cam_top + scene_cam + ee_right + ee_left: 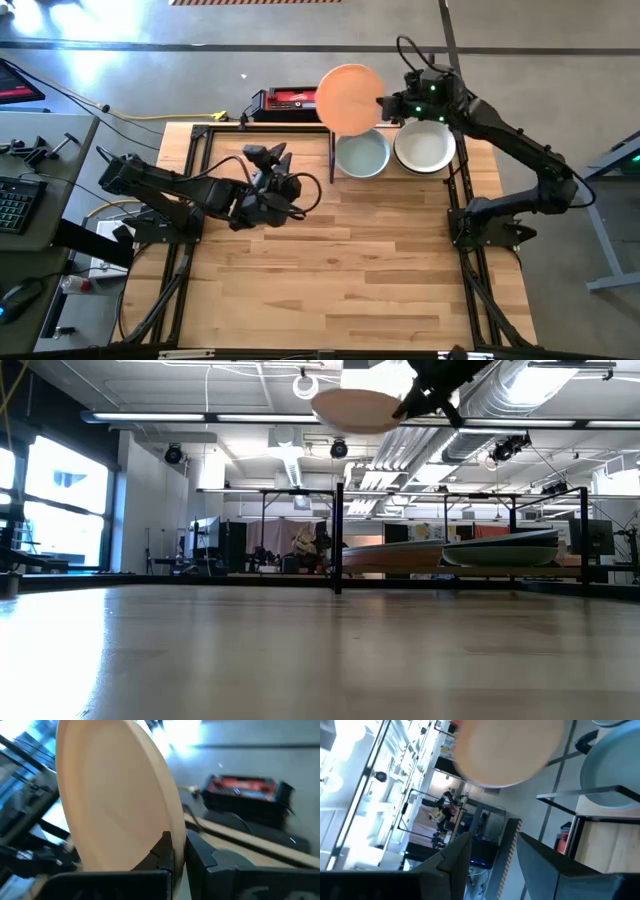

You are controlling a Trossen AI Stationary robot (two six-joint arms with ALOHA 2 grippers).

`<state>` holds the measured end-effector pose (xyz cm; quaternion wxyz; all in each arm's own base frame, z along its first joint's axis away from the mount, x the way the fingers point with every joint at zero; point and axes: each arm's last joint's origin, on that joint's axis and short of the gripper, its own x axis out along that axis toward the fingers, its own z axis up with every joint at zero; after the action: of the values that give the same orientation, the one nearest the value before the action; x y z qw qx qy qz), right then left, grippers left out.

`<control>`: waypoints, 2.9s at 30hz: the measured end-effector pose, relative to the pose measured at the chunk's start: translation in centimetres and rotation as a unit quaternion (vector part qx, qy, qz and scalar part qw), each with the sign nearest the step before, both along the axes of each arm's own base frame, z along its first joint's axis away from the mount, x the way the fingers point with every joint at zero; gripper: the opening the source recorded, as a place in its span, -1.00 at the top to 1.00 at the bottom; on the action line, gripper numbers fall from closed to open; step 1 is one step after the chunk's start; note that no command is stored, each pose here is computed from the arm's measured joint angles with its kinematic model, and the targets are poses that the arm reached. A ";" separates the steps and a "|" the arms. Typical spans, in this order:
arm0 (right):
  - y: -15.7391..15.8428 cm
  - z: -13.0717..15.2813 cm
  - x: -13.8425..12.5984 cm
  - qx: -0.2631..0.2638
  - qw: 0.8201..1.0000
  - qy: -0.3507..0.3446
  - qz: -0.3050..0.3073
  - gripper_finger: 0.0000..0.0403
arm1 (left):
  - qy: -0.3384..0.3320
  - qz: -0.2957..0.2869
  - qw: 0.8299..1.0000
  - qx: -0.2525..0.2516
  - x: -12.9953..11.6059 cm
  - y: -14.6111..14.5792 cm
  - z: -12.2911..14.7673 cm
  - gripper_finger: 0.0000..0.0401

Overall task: Place and stack plates onto a shelf
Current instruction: Stack the light orange plate on top of the light blue plate

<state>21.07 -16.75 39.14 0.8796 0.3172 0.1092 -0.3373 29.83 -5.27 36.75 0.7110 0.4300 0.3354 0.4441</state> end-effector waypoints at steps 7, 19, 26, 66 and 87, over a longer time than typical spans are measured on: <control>-2.3 -1.6 -3.5 0.070 0.995 0.066 -0.024 0.98 | -0.088 -0.005 0.996 -0.031 -2.0 -0.3 1.9 0.27; -5.1 -5.4 -6.2 0.193 0.969 0.152 -0.018 0.98 | -0.156 -0.009 0.986 -0.059 -3.9 0.0 3.5 0.27; -7.0 -8.6 -4.2 0.250 0.953 0.169 0.034 0.98 | -0.152 -0.010 0.986 -0.059 -3.8 0.0 3.4 0.27; -8.7 -14.7 0.0 0.324 0.917 0.224 0.065 0.57 | -0.138 -0.010 0.989 -0.054 -3.9 0.0 3.2 0.27; -7.5 -13.3 -1.6 0.335 0.907 0.243 0.073 0.45 | -0.138 -0.010 0.989 -0.054 -3.9 0.0 3.2 0.27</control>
<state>19.47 -24.26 25.81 0.6900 0.4930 0.4487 -0.2821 25.97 -5.26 39.92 0.7770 0.3285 0.2536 0.4734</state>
